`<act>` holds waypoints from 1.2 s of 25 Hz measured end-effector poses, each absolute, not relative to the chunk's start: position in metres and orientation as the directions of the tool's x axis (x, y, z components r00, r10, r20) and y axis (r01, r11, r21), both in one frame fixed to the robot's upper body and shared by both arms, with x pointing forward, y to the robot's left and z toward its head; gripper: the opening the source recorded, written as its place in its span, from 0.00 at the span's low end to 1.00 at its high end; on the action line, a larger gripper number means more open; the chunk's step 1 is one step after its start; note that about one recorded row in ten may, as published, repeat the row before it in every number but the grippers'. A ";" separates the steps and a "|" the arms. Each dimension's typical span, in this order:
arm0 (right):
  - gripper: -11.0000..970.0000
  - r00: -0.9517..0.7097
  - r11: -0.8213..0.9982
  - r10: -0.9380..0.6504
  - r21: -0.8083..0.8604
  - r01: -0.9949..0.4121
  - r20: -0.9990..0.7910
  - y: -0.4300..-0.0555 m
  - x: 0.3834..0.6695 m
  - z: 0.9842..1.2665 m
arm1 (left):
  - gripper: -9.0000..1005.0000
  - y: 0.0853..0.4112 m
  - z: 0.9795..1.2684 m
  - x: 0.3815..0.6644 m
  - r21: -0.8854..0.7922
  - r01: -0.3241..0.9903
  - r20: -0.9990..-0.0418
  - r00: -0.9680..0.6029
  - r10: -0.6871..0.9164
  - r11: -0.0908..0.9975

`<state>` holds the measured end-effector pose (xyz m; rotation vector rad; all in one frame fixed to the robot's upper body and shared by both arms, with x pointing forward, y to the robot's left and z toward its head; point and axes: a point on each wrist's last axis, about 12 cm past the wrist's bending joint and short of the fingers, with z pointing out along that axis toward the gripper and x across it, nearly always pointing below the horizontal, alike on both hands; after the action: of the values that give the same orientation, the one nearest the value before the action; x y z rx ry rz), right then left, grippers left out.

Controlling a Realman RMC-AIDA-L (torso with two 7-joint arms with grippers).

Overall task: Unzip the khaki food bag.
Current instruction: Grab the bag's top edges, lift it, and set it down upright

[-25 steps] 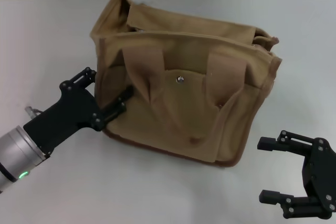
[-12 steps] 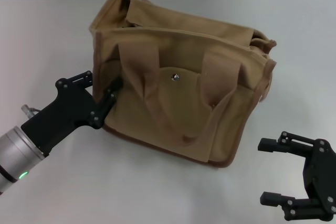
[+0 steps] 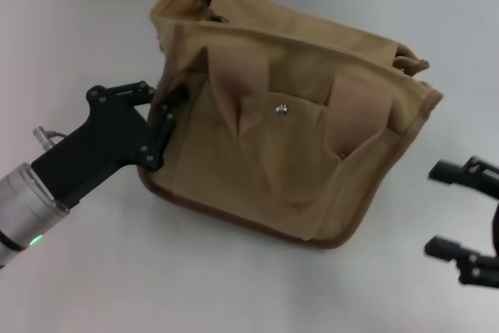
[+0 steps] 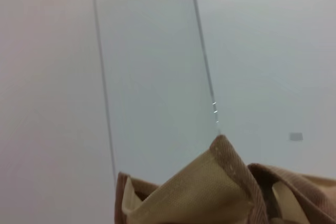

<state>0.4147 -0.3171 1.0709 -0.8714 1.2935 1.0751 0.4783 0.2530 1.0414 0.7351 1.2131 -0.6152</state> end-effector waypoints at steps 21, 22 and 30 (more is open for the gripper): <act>0.87 0.117 0.597 0.330 0.112 -0.794 -0.937 -0.357 0.446 1.104 | 0.06 0.250 1.085 0.498 0.370 0.810 -0.882 0.460 -0.103 0.455; 0.87 0.058 0.571 0.357 0.169 -0.803 -0.932 -0.359 0.454 1.108 | 0.06 0.250 1.086 0.498 0.381 0.811 -0.877 0.469 -0.104 0.444; 0.86 -0.314 0.299 0.326 0.413 -0.860 -0.892 -0.349 0.492 1.142 | 0.06 0.241 1.095 0.504 0.454 0.810 -0.844 0.525 -0.112 0.372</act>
<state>0.4915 -0.3487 1.1422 -0.5313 1.4187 1.3024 0.5043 0.2413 1.0955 1.0215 0.8227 -0.6843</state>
